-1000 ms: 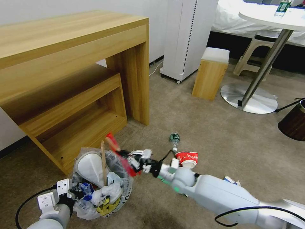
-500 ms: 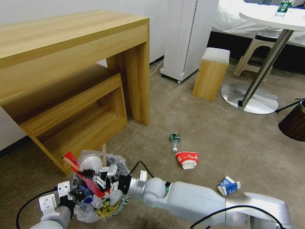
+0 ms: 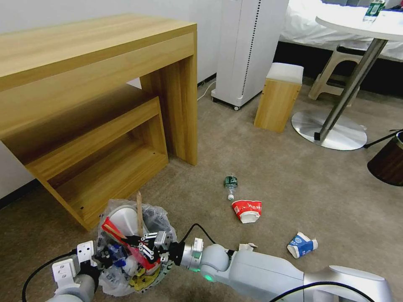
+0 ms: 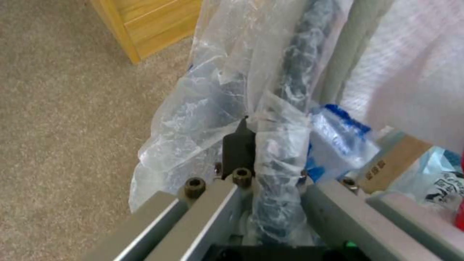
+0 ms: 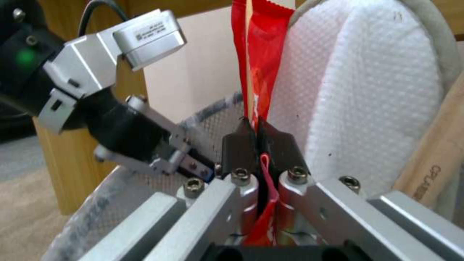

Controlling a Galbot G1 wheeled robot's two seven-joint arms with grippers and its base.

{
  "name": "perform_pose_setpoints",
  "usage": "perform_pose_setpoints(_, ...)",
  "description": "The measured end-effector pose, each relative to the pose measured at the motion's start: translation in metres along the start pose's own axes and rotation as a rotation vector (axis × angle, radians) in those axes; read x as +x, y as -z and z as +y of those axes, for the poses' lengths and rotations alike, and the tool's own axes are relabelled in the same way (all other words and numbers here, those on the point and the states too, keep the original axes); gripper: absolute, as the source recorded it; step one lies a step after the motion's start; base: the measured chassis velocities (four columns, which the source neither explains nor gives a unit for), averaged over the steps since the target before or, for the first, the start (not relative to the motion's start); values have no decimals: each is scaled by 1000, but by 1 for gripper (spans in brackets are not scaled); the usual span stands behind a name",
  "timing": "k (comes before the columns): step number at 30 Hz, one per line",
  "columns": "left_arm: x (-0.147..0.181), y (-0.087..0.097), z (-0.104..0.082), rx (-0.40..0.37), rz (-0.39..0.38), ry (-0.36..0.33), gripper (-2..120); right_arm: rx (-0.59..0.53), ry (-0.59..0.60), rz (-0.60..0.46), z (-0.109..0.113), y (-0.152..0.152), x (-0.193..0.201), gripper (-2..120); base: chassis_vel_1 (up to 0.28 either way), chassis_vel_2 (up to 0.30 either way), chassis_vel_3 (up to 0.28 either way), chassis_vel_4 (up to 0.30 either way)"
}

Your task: Pick up the trash bin and place the garbage on the floor into it.

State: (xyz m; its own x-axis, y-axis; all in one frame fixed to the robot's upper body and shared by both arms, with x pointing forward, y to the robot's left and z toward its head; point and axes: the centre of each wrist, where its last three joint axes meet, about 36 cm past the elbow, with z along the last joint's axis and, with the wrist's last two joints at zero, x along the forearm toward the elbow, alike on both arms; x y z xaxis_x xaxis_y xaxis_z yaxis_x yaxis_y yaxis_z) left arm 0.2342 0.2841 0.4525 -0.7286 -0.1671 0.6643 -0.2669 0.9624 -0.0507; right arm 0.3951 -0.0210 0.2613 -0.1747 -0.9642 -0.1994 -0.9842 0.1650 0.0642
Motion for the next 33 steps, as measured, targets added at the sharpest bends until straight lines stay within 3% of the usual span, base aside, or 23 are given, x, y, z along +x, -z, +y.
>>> perform_pose_setpoints(9, 2, -5, 0, -4, 5, 6, 0, -9, -16, 12, 1, 5, 7, 6, 0, 0, 0, 0)
perform_pose_setpoints(19, 1, -2, 2, -8, -3, 8, 0, 8, -42, 43, -8, 11, 28, 45, 0, 0, 0, 0)
perform_pose_setpoints(24, 1, -3, 2, -6, -1, 9, 0, 11, -60, 38, -10, 17, 27, 57, 0, 0, 0, 0)
perform_pose_setpoints(26, 1, -3, 2, -7, -1, 11, 0, 8, -89, 35, -14, 27, 30, 70, 0, 0, 0, 0)
perform_pose_setpoints(31, 0, -3, 2, -5, -2, 12, 0, -33, -99, 26, -14, 40, 37, 84, 0, 0, 0, 0)
perform_pose_setpoints(33, 0, -5, 2, -6, -3, 15, 0, -43, -96, 21, -13, 45, 41, 95, 0, 0, 0, 0)
